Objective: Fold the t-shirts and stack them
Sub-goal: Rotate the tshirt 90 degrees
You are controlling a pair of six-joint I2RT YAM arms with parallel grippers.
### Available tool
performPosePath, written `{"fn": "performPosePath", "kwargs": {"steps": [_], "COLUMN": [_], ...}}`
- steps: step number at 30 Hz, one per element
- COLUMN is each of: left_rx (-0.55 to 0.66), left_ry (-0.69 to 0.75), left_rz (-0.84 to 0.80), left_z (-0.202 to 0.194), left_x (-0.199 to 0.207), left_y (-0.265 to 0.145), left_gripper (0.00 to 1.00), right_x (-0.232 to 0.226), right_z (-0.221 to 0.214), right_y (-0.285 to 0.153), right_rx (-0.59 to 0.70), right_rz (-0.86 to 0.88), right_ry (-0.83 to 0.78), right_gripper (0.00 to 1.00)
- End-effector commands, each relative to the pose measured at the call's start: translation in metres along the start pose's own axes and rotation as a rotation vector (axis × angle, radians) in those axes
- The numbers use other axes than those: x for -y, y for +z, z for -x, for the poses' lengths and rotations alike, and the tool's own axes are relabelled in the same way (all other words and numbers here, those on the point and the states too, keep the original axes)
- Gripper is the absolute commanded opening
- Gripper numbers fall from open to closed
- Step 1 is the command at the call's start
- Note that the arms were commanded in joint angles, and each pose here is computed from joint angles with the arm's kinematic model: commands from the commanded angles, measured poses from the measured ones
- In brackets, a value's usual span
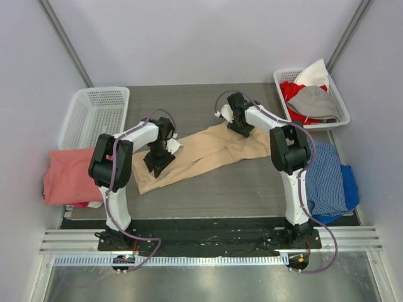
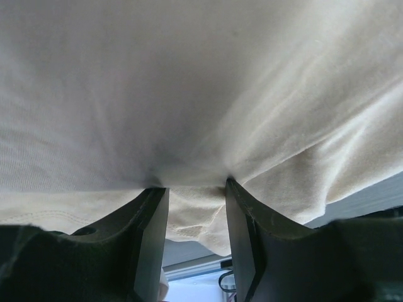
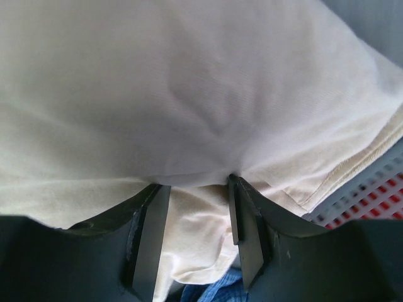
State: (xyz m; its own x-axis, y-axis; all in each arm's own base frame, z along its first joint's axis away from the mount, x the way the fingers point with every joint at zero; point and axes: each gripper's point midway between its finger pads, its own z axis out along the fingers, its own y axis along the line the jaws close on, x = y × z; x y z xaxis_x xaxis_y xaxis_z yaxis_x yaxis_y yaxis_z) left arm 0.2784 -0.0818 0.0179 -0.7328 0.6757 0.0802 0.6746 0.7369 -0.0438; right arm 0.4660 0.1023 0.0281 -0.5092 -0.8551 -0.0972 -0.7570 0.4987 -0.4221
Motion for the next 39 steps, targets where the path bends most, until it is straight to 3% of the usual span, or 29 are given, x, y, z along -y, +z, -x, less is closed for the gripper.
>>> {"fn": "performPosePath", "kwargs": {"steps": [1, 8, 22, 32, 39], "left_rx": [-0.008, -0.035, -0.033, -0.095, -0.092], "left_ry": [0.017, 0.107, 0.364, 0.391, 0.463], "left_rz": [-0.054, -0.051, -0.086, -0.110, -0.103], "left_z": [0.001, 0.016, 0.086, 0.052, 0.040], "left_x": [0.024, 0.043, 0.105, 0.121, 0.153], "left_y": [-0.001, 0.000, 0.000, 0.014, 0.002], "left_gripper": [0.46, 0.46, 0.47, 0.47, 0.47], "right_x": [0.003, 0.023, 0.031, 0.044, 0.059], "right_z": [0.032, 0.061, 0.106, 0.099, 0.111], "right_y": [0.045, 0.057, 0.068, 0.061, 0.058], "right_rx": [0.102, 0.176, 0.328, 0.317, 0.342], "right_rz": [0.030, -0.002, 0.006, -0.069, -0.115], "right_ry": [0.063, 0.121, 0.207, 0.156, 0.162], "right_gripper": [0.52, 0.52, 0.52, 0.52, 0.52]}}
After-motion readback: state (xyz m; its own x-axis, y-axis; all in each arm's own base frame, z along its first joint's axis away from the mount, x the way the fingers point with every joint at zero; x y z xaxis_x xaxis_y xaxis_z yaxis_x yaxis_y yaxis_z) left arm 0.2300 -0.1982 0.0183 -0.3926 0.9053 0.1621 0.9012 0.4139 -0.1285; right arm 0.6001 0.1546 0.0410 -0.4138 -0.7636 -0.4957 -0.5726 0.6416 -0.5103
